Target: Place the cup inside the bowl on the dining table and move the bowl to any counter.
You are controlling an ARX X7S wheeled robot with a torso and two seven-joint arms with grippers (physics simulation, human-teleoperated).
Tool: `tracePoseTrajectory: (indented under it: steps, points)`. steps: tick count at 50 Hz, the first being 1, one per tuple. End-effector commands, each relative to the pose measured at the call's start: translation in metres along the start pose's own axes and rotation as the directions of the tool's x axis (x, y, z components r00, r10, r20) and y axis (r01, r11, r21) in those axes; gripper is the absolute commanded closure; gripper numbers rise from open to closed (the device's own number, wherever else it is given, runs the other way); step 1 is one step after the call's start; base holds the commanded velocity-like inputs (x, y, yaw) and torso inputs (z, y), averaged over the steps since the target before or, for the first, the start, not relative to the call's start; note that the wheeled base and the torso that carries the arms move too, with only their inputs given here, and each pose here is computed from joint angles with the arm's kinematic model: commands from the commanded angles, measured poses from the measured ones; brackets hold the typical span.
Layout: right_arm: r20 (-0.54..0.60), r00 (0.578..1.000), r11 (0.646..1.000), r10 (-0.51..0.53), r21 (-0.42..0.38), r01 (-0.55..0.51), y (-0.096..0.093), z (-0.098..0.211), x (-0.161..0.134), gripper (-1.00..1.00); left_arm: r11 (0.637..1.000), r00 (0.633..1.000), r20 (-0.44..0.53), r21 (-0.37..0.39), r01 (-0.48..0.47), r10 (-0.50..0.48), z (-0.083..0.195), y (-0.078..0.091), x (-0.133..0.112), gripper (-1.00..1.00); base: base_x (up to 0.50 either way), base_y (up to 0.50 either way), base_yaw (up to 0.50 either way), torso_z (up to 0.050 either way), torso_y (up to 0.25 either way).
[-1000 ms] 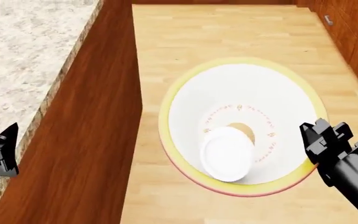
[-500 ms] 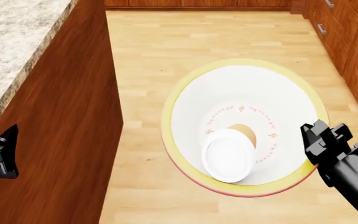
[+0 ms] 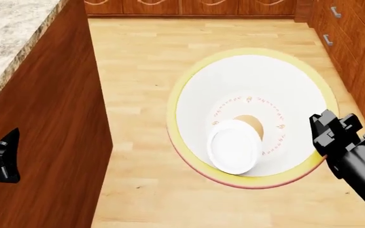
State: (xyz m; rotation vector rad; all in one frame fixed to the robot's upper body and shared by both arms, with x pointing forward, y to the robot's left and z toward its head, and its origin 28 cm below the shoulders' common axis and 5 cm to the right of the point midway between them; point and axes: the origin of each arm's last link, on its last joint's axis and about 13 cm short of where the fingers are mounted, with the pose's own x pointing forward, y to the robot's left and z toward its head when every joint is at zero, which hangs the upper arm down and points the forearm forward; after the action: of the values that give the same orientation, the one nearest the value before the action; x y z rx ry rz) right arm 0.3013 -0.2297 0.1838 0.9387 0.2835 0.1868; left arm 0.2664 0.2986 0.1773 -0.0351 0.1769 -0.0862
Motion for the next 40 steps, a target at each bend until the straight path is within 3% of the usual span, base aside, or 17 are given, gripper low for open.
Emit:
tracePoseTrajectory:
  steps: [1, 11, 40]
  points:
    - [0.031, 0.998, 0.998, 0.060, -0.003, -0.060, 0.0169, 0.0125, 0.0016, 1.00, 1.000, 1.000, -0.001, 0.004, 0.002, -0.002, -0.0009, -0.0026, 0.0023, -1.00, 0.50, -0.06, 0.00, 0.000, 0.000]
    - [0.032, 0.996, 0.997, 0.080, -0.011, -0.080, 0.0259, 0.0168, 0.0053, 1.00, 1.000, 1.000, 0.002, 0.002, 0.002, -0.002, 0.0003, 0.0014, -0.0004, -1.00, 0.50, -0.06, 0.00, 0.000, 0.001]
    - [0.019, 0.997, 0.997, 0.072, -0.017, -0.071, 0.0208, 0.0103, 0.0073, 1.00, 1.000, 1.000, 0.003, -0.003, -0.001, 0.001, -0.0021, -0.0001, 0.0009, -1.00, 0.50, -0.02, 0.00, 0.000, 0.002]
